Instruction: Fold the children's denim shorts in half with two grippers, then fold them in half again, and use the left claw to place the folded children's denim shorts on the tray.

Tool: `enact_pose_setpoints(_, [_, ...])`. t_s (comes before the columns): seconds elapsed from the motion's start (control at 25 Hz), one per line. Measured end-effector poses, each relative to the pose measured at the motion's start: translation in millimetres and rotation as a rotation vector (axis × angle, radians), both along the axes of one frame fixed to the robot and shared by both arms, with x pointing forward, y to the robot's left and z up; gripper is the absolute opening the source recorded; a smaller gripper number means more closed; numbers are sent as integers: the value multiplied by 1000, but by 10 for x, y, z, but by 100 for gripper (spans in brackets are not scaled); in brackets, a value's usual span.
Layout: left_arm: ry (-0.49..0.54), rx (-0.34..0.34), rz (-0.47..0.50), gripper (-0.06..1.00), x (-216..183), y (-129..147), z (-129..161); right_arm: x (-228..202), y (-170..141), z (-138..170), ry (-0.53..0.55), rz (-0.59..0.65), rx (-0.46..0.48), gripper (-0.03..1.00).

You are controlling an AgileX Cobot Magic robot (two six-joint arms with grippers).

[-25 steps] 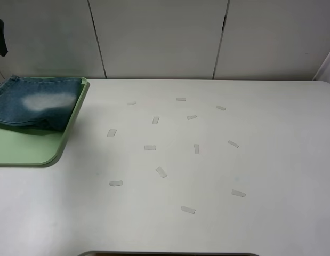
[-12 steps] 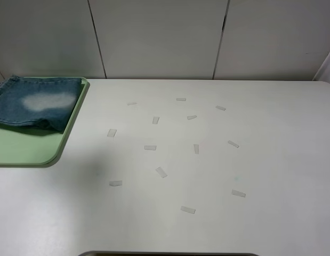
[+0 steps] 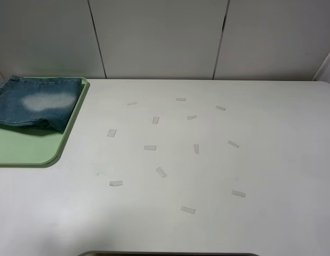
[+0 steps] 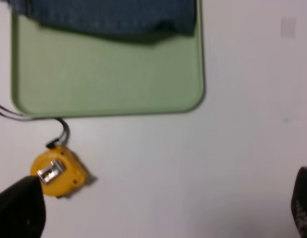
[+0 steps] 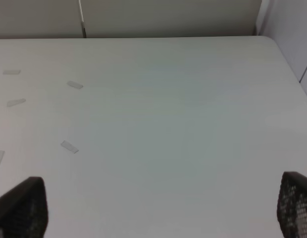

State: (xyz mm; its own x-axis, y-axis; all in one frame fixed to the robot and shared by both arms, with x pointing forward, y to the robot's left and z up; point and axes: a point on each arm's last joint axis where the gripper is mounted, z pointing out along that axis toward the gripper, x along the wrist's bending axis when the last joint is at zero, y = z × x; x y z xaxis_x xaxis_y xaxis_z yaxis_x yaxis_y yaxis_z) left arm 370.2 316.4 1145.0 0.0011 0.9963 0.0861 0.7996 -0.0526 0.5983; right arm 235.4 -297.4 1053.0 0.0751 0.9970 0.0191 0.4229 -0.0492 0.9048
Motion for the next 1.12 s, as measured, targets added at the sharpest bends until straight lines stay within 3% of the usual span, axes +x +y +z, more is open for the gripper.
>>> enact_pose_setpoints(0.24, [-174, 20, 0, 99, -792, -90, -210, 0, 0, 0, 0, 0, 0, 70])
enact_pose_setpoints(0.52, [-359, -12, -24, 99, -1328, -200, -495, 0, 0, 0, 0, 0, 0, 70])
enact_pose_setpoints(0.88, [-398, -52, -124, 99, -1319, -216, -945, 0, 0, 0, 0, 0, 0, 70])
enact_pose_setpoints(1.12, [-433, -48, -145, 99, -1360, -209, -962, 0, 0, 0, 0, 0, 0, 70])
